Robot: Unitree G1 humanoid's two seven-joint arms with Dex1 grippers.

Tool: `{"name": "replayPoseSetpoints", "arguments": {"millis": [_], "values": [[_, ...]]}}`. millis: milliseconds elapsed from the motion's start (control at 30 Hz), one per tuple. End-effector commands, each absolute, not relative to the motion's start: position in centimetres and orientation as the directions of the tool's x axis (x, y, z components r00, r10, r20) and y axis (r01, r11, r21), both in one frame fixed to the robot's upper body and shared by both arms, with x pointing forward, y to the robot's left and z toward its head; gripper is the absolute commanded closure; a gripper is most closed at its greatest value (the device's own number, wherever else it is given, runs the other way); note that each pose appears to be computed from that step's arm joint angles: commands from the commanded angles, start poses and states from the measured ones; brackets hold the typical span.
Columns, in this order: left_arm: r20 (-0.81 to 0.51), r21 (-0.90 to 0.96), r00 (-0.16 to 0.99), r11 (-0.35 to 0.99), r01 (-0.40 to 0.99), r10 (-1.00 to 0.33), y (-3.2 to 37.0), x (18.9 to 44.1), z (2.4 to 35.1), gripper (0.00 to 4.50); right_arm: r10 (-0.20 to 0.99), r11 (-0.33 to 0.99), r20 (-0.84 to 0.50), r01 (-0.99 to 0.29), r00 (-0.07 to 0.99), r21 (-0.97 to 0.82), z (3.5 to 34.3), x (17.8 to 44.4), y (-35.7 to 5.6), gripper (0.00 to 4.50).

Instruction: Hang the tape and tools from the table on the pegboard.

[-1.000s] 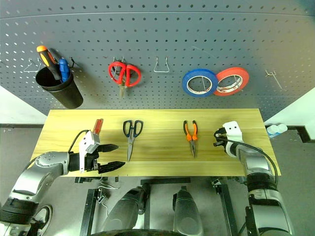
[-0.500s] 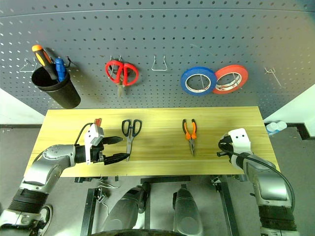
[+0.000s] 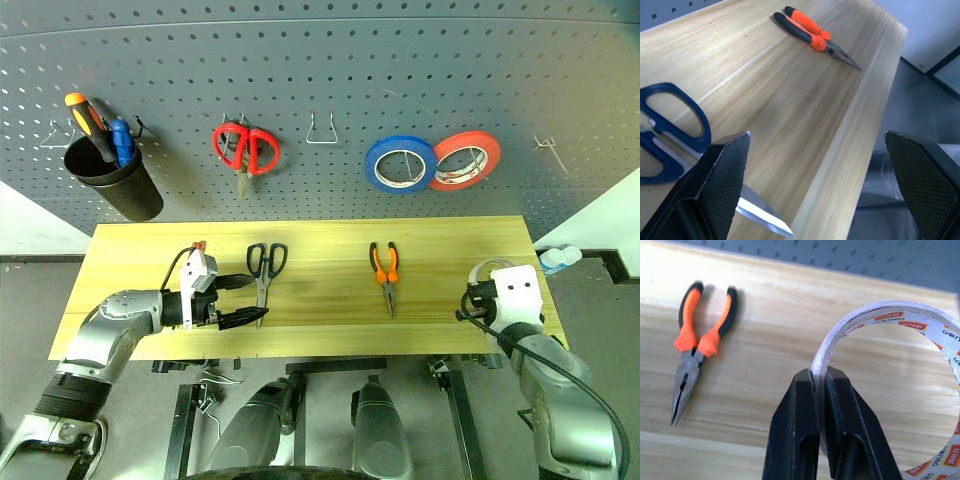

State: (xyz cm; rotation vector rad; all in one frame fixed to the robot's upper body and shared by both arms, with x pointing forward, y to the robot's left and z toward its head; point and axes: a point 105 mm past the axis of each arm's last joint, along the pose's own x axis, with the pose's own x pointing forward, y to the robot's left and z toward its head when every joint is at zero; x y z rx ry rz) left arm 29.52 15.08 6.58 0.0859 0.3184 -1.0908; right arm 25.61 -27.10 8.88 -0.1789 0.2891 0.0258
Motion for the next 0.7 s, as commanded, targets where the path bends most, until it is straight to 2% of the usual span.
{"name": "replayPoseSetpoints", "arguments": {"millis": [33, 367, 700], "values": [[-0.285, -0.071, 0.407, 0.442, 0.894, -0.868, 14.8, 29.5, 6.7, 0.0, -0.053, 0.978, -0.104, 0.031, 0.993, -0.205, 12.3, 24.9, -27.5, 4.44], [-0.284, -0.068, 0.401, 0.435, 0.898, -0.871, 14.8, 29.7, 6.6, 0.0, -0.155, 0.958, 0.224, 0.202, 0.962, -0.205, 17.8, 23.6, -29.1, 4.44], [-0.263, -0.055, 0.406, 0.434, 0.899, -0.875, 14.5, 30.1, 7.1, 0.0, -0.168, 0.954, 0.304, 0.232, 0.938, -0.19, 19.3, 25.3, -30.3, 4.44]]}}
